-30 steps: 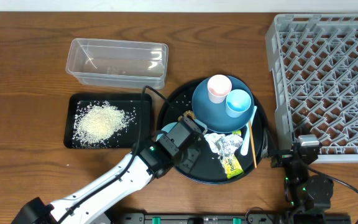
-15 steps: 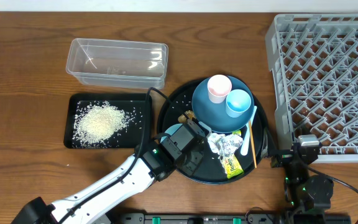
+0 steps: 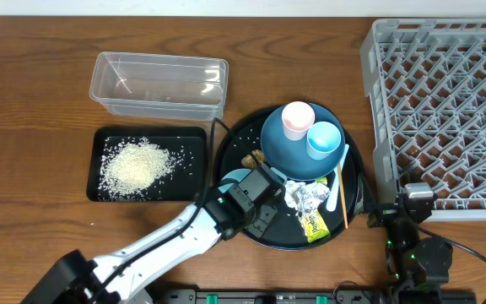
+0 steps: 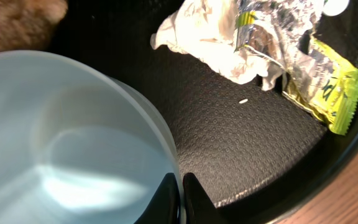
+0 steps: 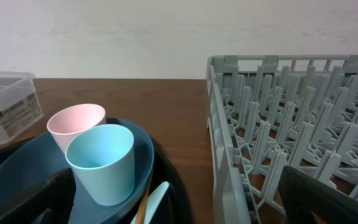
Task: Sort waste into correct bins and load items into the dishwasher rack
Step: 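Lower the bowl onto the round tray and open the left gripper, then move the left gripper over the foil and yellow snack wrapper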
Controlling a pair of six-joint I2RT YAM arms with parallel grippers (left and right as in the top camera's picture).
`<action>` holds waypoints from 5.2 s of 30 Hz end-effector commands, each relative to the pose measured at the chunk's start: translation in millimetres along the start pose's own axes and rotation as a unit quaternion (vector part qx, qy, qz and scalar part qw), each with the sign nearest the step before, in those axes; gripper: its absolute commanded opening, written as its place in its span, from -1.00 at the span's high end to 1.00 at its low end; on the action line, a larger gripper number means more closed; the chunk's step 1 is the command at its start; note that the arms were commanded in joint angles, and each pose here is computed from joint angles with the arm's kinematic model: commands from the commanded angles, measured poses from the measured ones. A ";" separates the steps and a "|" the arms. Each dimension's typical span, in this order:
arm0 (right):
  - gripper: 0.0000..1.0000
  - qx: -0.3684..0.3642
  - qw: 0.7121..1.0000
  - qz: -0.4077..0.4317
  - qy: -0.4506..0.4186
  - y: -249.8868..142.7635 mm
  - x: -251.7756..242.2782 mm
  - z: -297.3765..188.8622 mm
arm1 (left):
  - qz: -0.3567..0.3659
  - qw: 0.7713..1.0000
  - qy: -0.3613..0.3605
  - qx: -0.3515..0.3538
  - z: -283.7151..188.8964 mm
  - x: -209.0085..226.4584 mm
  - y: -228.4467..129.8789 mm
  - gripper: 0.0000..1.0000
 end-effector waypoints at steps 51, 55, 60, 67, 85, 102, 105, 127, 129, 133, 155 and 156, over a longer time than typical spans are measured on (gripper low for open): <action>-0.99 0.003 1.000 -0.005 -0.007 -2.0 -2.2 0.2 | -0.051 0.982 -0.176 -0.055 -66.7 -21.3 27.7 0.00; -0.99 0.003 1.000 -0.005 -0.007 -2.0 -2.2 0.2 | -0.037 0.983 -0.177 -0.025 -48.9 -32.0 21.5 -0.02; -0.98 0.003 1.000 -0.005 -0.007 -2.0 -2.2 0.2 | -0.024 0.985 -0.173 0.017 -27.6 -42.9 9.4 -0.02; -0.98 0.003 1.000 -0.005 -0.007 -2.0 -2.2 0.2 | -0.018 0.987 -0.153 0.039 -14.0 -55.6 -2.2 -0.03; -0.98 0.003 1.000 -0.005 -0.007 -2.0 -2.2 0.2 | -0.048 0.994 -0.070 -0.064 -5.3 -84.4 6.7 -0.07; -0.98 0.003 1.000 -0.005 -0.007 -2.0 -2.2 0.2 | -0.065 0.994 -0.067 -0.048 25.9 -92.1 2.4 -0.08; -0.98 0.003 1.000 -0.005 -0.007 -2.0 -2.2 0.2 | -0.065 0.994 -0.070 -0.051 26.3 -93.1 3.7 -0.08; -0.98 0.003 1.000 -0.005 -0.007 -2.0 -2.2 0.2 | -0.095 0.991 -0.071 -0.060 46.6 -95.7 8.2 -0.08; -0.99 0.003 1.000 -0.005 -0.007 -2.0 -2.2 0.2 | -0.096 0.991 -0.068 -0.063 46.6 -94.8 8.7 -0.08; -0.99 0.003 1.000 -0.005 -0.007 -2.0 -2.2 0.2 | -0.096 0.991 -0.066 -0.064 46.8 -94.3 9.0 -0.08; -0.98 0.003 1.000 -0.005 -0.007 -2.0 -2.2 0.2 | -0.095 0.993 -0.052 -0.050 59.8 -90.5 3.0 -0.06; -0.98 0.003 1.000 -0.005 -0.007 -2.0 -2.2 0.2 | -0.095 0.993 -0.052 -0.050 61.1 -90.6 3.0 -0.06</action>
Point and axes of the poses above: each gripper's point midway between its finger pads, its own z axis out along the fingers, its own x axis along the line the jaws close on, y = z × x, the point moved 5 cm from there along -z, back along the fingers, and after that the axes turned 7 degrees about -z, right-handed, at the moved point
